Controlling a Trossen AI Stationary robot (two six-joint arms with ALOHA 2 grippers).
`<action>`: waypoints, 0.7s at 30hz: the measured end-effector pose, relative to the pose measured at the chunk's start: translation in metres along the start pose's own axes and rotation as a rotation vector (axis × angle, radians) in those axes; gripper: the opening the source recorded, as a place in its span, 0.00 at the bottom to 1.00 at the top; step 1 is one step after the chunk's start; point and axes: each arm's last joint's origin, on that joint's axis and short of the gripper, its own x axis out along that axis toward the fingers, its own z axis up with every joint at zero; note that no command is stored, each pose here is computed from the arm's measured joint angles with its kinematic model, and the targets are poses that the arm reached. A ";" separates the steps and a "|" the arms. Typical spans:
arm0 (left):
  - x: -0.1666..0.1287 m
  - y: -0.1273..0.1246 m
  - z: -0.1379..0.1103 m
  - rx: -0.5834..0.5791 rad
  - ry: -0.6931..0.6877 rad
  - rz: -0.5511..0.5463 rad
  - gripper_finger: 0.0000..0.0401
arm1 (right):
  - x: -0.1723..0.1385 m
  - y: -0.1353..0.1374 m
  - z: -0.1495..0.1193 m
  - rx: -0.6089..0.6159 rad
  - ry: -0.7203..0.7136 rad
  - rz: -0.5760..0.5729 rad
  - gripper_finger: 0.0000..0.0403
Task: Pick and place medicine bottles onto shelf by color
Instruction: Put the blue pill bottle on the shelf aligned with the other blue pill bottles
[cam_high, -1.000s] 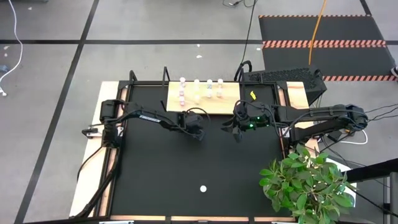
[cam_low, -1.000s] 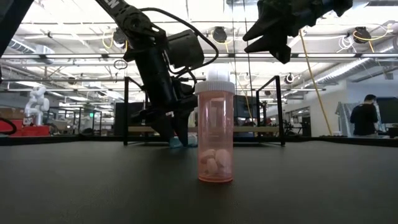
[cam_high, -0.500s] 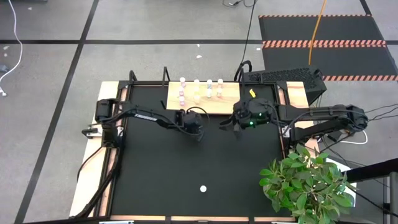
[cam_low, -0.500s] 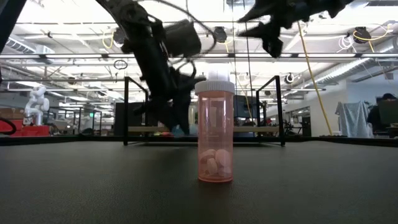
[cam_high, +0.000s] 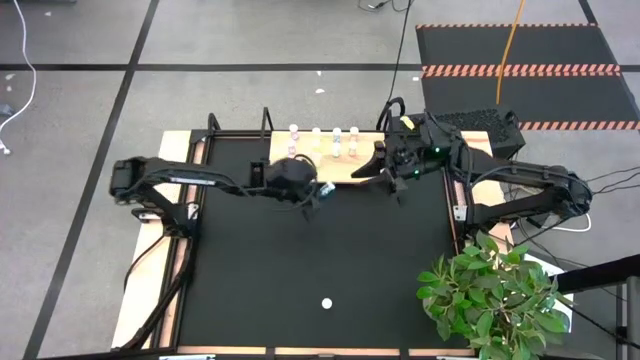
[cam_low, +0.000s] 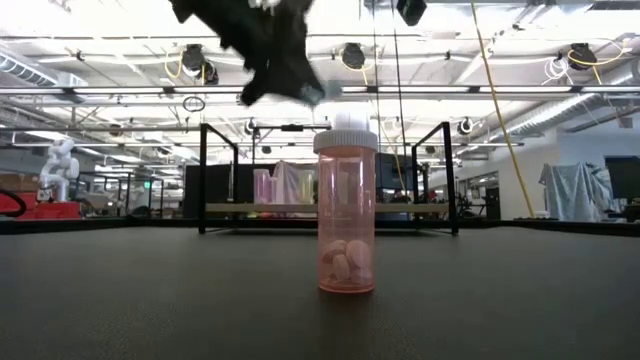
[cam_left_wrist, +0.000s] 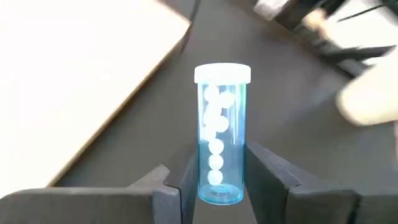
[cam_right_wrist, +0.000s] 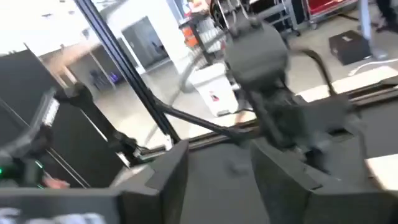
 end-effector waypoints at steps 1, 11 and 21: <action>-0.007 -0.002 0.005 0.035 -0.045 -0.026 0.29 | 0.000 0.001 0.004 -0.019 0.014 -0.016 0.44; -0.052 -0.023 0.041 0.291 -0.392 -0.290 0.27 | -0.001 0.006 0.031 -0.194 -0.034 -0.181 0.66; -0.052 -0.023 0.043 0.343 -0.408 -0.327 0.27 | 0.018 -0.004 0.020 -0.177 0.037 -0.165 0.66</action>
